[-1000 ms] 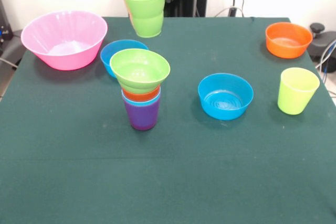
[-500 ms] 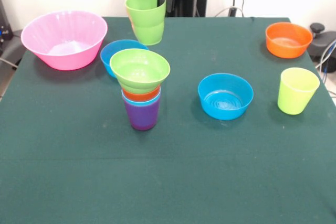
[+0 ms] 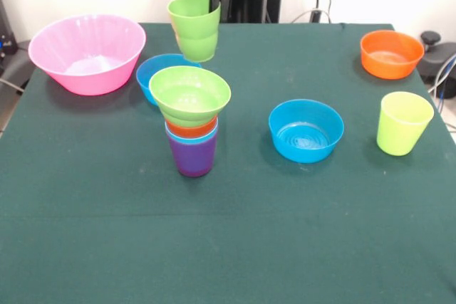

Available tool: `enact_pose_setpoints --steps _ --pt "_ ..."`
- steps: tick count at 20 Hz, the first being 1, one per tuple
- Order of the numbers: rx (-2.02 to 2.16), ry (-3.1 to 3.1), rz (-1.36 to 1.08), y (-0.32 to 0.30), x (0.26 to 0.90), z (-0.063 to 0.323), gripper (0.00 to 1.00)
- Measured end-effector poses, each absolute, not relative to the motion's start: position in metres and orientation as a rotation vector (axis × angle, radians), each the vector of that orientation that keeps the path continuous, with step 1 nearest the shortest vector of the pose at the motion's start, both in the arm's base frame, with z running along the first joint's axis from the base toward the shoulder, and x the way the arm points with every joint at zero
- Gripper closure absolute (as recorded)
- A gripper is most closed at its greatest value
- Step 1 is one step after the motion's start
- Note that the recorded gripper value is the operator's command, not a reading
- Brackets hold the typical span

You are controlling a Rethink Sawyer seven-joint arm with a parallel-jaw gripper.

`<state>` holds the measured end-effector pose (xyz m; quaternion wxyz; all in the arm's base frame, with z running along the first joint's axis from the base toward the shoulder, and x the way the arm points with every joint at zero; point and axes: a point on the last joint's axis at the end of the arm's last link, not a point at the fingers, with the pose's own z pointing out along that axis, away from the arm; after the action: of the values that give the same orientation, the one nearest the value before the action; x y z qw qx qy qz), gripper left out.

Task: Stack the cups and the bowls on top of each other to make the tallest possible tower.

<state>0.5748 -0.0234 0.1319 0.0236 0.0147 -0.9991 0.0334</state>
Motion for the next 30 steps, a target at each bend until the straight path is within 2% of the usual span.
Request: enact_pose_setpoints --steps 20,30 --pt "0.000 -3.081 0.110 -0.034 0.542 0.078 1.00" --pt "0.000 -3.071 0.127 -0.034 0.538 0.077 1.00"
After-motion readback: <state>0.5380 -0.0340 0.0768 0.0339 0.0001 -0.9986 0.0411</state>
